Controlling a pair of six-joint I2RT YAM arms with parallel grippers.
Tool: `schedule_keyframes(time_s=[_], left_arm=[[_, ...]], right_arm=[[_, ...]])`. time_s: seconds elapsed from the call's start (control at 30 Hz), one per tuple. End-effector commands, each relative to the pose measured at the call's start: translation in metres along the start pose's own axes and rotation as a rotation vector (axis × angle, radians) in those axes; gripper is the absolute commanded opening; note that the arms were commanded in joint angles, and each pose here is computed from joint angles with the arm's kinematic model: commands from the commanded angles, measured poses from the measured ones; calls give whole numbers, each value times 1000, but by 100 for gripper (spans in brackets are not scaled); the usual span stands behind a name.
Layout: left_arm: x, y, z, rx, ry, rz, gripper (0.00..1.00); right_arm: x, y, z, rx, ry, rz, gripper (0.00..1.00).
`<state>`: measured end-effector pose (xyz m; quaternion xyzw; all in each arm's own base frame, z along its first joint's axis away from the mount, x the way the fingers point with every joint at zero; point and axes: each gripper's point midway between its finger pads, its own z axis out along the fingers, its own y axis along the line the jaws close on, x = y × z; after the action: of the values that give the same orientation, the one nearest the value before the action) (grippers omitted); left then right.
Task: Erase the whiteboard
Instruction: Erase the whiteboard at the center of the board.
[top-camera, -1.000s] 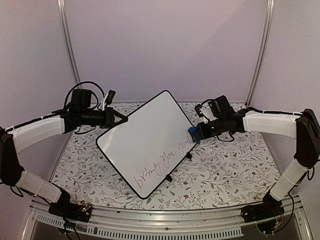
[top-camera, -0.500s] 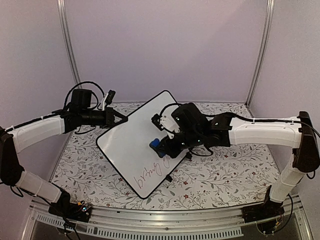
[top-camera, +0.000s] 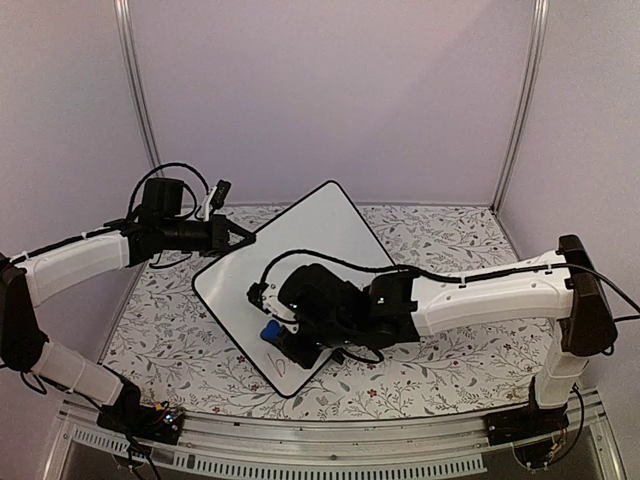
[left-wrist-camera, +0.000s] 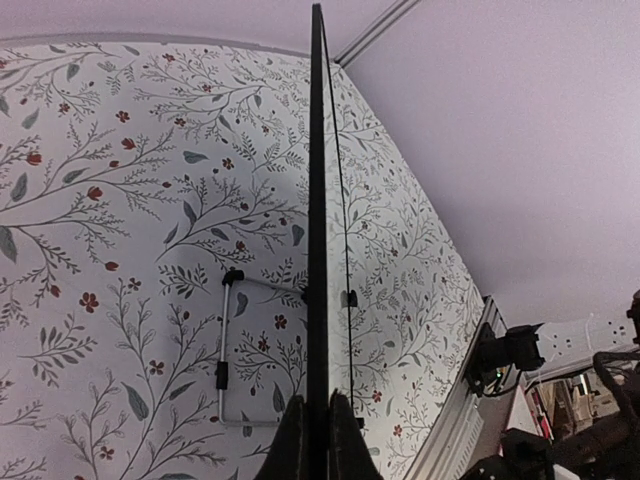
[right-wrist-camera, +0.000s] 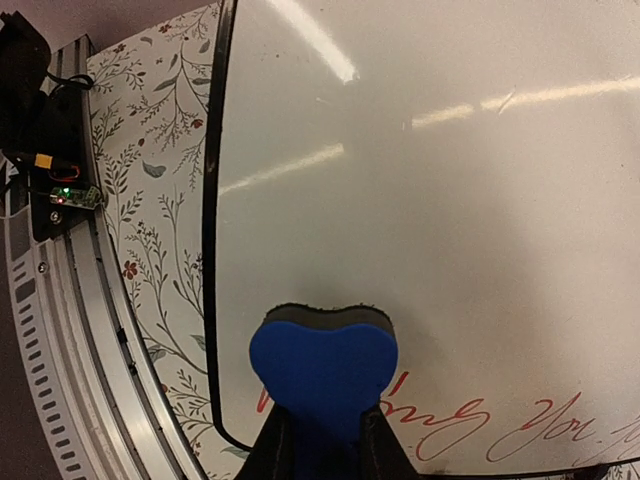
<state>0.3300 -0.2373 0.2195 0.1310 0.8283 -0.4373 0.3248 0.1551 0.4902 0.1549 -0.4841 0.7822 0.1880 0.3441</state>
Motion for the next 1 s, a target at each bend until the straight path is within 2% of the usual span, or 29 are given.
schedule_keyframes(time_s=[0.0,0.7,0.97], left_arm=[[6,13,4,-53,14,6,0],[4,11,2,-57,1,10,0],[4,12,1,-61,0,11,0]], right_arm=[[0,11,11,45,9,-25,6],[54,23,46,48,166,-21,6],[70,23,44,41,210,-12,6]])
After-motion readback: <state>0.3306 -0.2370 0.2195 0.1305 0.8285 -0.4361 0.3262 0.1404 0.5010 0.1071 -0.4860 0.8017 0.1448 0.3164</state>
